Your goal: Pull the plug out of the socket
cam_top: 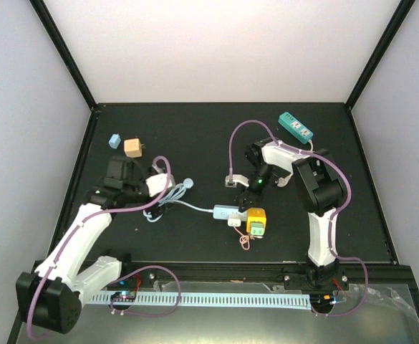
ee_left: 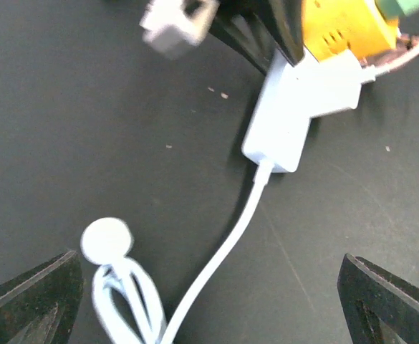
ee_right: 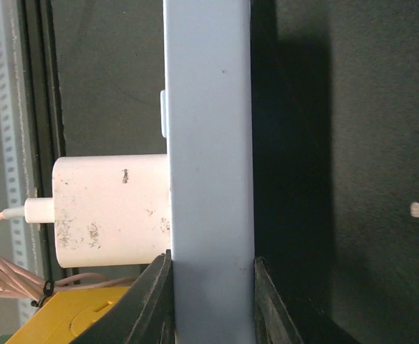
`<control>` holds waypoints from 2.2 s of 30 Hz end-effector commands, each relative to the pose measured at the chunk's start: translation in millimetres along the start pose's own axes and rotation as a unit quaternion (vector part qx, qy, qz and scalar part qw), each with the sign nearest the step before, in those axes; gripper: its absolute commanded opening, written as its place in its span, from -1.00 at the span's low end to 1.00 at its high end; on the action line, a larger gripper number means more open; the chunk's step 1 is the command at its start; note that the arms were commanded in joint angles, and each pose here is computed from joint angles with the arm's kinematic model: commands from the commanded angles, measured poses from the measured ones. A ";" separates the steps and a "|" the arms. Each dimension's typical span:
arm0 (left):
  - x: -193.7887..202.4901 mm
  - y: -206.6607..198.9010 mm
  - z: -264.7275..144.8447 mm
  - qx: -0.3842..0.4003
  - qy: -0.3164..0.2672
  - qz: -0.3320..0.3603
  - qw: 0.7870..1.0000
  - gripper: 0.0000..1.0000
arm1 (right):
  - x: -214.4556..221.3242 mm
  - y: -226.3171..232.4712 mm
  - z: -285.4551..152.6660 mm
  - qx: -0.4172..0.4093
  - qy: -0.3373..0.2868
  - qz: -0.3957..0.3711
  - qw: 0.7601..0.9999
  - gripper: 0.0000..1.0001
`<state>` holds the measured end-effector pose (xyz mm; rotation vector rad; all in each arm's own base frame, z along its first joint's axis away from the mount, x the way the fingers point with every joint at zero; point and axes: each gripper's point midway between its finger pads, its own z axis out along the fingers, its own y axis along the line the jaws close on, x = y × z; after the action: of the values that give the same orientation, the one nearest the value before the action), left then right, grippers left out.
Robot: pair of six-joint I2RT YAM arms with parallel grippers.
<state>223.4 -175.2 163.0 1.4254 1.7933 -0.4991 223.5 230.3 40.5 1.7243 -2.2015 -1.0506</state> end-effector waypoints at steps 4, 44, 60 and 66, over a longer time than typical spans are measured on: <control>-9.9 -29.3 63.2 0.042 0.045 0.124 0.990 0.94 | 8.8 -22.7 31.5 -0.019 0.035 -0.003 0.999 -0.60; 38.4 -72.4 145.6 0.092 0.176 0.204 0.959 -0.39 | -16.2 -34.1 -10.5 -0.011 -0.024 0.005 1.000 0.00; 63.0 -53.0 147.8 0.122 0.215 0.148 0.958 -0.47 | -41.9 -51.2 -72.7 0.103 -0.109 -0.026 0.988 0.32; 61.9 -44.9 143.5 0.129 0.215 0.127 0.960 -0.48 | -42.7 -44.7 -131.3 0.152 -0.198 -0.048 0.967 0.48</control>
<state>239.4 -285.9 47.7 1.9438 1.7060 -0.3026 323.1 217.6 87.5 1.7992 -2.5591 -1.1240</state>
